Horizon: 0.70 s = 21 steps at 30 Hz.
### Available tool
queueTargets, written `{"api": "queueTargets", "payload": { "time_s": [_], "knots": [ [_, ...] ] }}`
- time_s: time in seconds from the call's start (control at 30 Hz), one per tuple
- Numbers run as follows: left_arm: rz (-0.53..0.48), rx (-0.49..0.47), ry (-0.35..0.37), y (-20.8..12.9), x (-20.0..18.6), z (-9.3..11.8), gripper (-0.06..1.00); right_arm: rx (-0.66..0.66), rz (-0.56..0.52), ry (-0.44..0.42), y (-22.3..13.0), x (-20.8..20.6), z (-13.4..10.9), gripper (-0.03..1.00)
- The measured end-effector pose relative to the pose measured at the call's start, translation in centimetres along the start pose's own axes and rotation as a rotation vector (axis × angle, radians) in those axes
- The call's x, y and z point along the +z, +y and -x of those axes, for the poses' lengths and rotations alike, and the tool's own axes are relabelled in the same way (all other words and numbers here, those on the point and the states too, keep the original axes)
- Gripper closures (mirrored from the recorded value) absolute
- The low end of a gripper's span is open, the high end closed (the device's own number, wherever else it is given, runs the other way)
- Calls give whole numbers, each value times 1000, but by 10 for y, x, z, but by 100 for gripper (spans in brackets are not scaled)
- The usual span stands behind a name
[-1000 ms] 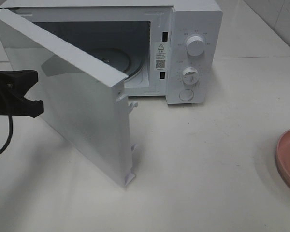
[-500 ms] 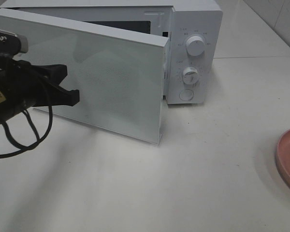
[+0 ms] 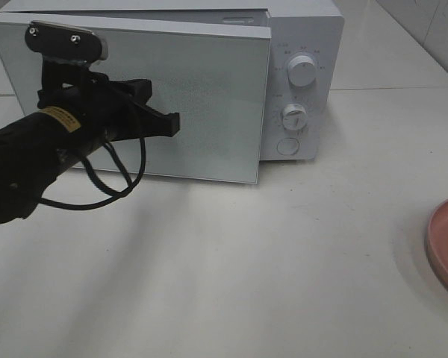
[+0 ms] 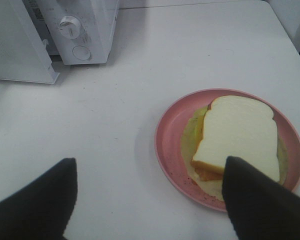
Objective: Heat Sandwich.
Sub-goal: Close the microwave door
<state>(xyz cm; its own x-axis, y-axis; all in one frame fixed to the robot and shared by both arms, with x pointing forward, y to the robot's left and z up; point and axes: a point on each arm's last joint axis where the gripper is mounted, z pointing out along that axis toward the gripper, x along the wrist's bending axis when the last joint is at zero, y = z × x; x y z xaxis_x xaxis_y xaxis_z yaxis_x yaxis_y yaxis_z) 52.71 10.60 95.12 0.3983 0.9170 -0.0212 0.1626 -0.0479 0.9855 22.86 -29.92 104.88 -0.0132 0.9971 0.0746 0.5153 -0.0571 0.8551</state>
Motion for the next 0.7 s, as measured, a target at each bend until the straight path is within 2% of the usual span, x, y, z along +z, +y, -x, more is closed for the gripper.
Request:
{"api": "queueTargets", "payload": {
  "time_s": [0.13, 0.43, 0.7],
  "knots": [
    [-18, 6, 11, 1, 17, 13, 94, 0, 0, 0, 0, 0, 0, 20],
    [-37, -28, 31, 4, 44, 24, 94, 0, 0, 0, 0, 0, 0, 20],
    [-84, -19, -17, 4, 64, 39, 94, 0, 0, 0, 0, 0, 0, 20]
  ]
}}
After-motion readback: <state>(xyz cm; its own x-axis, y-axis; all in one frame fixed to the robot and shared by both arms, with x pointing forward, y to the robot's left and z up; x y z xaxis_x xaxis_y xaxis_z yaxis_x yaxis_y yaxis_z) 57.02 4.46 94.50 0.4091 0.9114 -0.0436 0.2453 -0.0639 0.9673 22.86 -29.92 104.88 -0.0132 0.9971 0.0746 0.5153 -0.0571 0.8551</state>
